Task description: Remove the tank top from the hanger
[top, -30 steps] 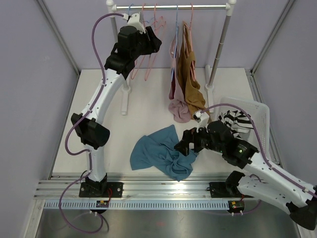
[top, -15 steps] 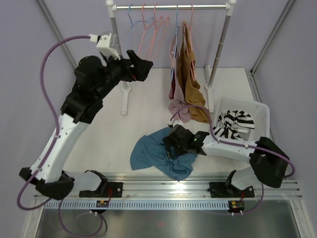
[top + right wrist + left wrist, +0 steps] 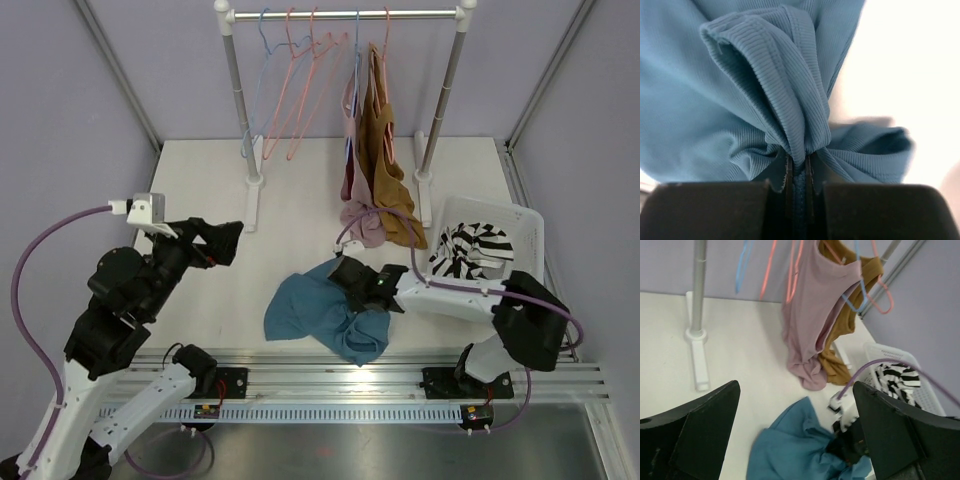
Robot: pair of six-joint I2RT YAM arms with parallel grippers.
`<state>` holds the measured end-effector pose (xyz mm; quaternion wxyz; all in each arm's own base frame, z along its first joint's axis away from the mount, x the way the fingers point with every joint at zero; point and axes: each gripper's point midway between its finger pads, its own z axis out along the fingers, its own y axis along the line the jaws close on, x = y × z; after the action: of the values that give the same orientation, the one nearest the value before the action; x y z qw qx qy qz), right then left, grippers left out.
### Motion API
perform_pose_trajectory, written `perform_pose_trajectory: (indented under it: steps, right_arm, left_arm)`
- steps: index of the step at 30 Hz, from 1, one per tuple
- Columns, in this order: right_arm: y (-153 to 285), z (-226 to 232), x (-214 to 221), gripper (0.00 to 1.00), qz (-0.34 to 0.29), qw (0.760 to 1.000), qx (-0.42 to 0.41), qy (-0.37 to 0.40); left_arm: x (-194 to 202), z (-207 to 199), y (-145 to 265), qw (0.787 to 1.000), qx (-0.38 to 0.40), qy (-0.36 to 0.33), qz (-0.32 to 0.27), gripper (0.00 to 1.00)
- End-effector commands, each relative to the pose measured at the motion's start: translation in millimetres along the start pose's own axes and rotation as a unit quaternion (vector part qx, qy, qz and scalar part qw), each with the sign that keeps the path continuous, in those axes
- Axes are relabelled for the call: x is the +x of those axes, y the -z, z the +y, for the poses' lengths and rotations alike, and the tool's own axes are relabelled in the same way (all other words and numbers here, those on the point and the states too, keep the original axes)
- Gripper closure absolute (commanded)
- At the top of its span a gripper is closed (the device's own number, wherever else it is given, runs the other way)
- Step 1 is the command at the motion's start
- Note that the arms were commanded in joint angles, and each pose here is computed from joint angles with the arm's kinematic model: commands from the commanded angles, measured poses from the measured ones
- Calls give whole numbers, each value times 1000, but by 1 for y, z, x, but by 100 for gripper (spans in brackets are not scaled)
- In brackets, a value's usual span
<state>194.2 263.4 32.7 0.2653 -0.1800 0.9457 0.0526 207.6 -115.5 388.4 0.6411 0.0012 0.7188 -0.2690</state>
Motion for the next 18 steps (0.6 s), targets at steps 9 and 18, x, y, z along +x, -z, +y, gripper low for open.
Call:
perform_pose_trajectory:
  steps: [9, 18]
  right_arm:
    - [215, -102, -127, 100, -254, 958, 109, -80]
    - [321, -242, -144, 100, -278, 890, 332, -145]
  left_arm:
    - [55, 70, 33, 989, -116, -78, 48, 1]
    - [64, 91, 31, 984, -150, -87, 27, 1]
